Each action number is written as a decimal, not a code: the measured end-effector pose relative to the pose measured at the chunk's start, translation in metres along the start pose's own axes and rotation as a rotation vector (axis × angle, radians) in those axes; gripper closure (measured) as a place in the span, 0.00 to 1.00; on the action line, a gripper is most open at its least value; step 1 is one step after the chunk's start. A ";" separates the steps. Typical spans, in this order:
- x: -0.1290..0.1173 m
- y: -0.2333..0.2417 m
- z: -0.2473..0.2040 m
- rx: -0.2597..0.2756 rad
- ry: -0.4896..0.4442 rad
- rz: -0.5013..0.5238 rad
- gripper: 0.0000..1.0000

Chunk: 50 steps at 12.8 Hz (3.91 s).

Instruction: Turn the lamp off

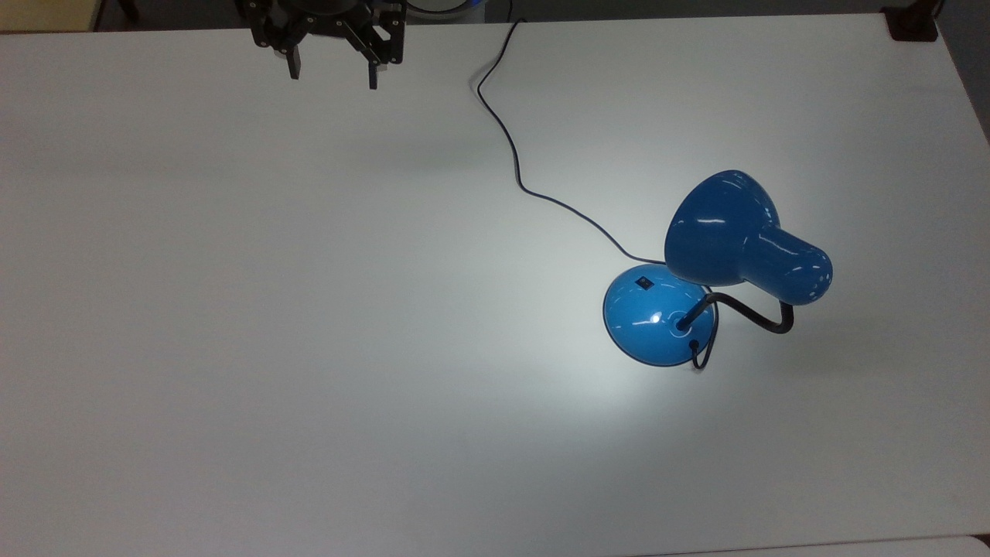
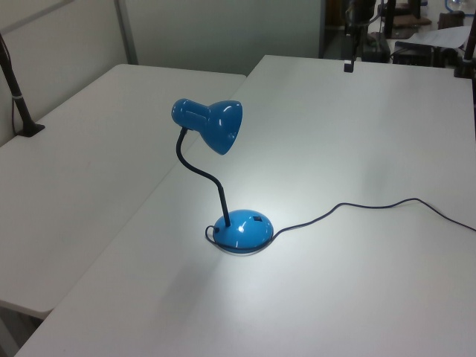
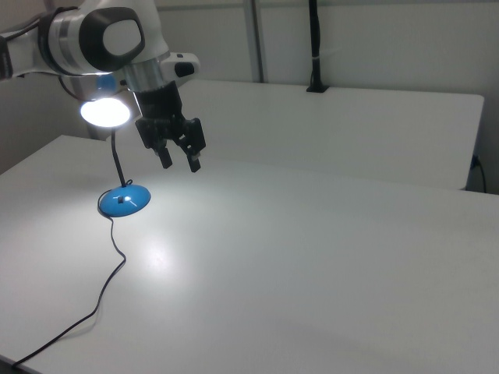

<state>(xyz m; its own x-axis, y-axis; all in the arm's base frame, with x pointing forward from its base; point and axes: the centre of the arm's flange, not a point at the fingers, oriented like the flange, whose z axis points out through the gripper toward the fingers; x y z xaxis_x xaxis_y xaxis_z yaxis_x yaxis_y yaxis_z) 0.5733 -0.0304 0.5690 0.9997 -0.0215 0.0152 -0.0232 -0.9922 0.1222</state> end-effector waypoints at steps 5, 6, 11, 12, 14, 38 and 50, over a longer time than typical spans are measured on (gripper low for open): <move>0.001 -0.002 0.004 0.001 -0.007 -0.004 0.75; 0.002 -0.002 0.004 0.001 -0.007 -0.006 0.89; 0.003 -0.008 0.007 0.009 -0.012 -0.081 0.99; 0.003 -0.013 0.009 0.012 -0.016 -0.097 0.99; 0.007 -0.029 0.015 0.016 -0.013 -0.134 0.99; 0.045 -0.321 0.183 0.146 0.263 -0.679 0.99; 0.049 -0.334 0.196 0.166 0.328 -0.716 0.99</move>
<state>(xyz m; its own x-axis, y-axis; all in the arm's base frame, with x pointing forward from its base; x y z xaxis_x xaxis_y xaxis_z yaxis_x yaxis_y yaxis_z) 0.6327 0.2762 0.3344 0.7158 0.6383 0.2832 0.6499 -0.7573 0.0640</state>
